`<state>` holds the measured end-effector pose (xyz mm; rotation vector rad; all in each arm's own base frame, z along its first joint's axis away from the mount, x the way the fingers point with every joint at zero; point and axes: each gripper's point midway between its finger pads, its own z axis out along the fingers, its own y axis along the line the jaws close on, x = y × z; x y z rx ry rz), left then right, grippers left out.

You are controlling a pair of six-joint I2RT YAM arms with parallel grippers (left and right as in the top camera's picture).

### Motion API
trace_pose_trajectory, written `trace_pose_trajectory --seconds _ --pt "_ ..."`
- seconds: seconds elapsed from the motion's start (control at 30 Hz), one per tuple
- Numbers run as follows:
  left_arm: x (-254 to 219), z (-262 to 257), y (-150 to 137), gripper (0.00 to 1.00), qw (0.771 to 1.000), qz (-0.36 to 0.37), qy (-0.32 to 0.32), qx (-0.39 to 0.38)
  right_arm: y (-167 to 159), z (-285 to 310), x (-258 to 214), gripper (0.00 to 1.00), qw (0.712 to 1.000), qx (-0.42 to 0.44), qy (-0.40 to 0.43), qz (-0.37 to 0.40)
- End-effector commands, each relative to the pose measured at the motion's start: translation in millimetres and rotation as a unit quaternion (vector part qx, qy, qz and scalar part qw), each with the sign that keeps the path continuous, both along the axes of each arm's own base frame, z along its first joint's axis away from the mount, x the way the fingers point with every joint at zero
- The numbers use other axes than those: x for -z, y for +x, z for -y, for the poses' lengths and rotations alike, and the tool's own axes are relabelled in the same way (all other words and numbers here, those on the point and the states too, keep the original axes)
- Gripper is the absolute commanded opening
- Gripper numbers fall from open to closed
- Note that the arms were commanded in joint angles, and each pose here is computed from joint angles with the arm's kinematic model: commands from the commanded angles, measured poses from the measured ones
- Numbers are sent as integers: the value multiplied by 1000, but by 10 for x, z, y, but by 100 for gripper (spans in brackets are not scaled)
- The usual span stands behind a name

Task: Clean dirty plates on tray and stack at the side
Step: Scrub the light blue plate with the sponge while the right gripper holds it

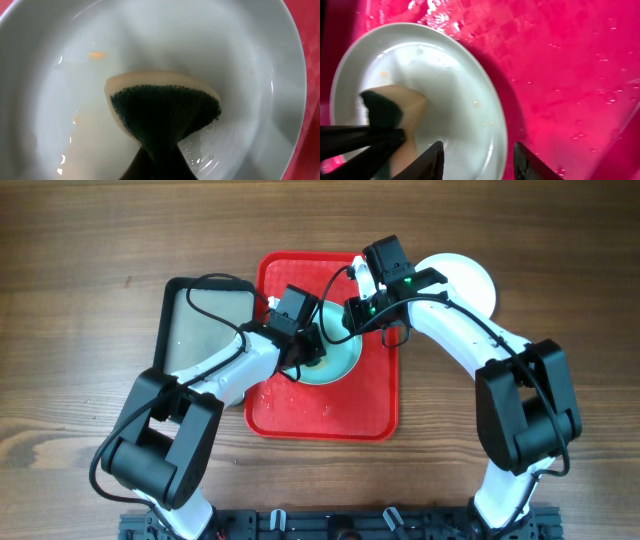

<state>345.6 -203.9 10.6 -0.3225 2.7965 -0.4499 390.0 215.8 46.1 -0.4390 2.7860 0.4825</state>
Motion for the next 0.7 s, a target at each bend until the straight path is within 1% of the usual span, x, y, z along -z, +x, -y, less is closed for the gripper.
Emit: trace_pose_trajectory --seconds 0.0,0.13,0.3,0.37,0.43,0.5,0.57,0.67 --pt "-18 -57 -24 4 1000 0 4 -10 69 33 -87 45 999 -11 -20 30" --pt "-20 -73 -12 4 1000 2 6 -13 -52 3 122 44 1000 -20 -16 17" --pt "-106 -59 12 4 1000 16 4 -1 -176 -144 321 29 999 -37 -14 -5" --pt "-261 -47 36 4 999 33 -4 1 -190 -157 339 4 1000 -26 -13 -12" --pt "-467 -34 69 4 998 57 -16 0 -186 -159 338 4 1000 -15 -10 -15" --pt "-645 -83 113 4 996 84 -13 -9 -187 -158 338 5 1000 -15 -10 -15" --pt "-669 -116 118 4 995 95 4 9 -190 -157 339 6 1000 -15 -10 -16" --pt "-549 -237 68 4 997 73 28 9 -189 -157 339 6 1000 -15 -10 -16"
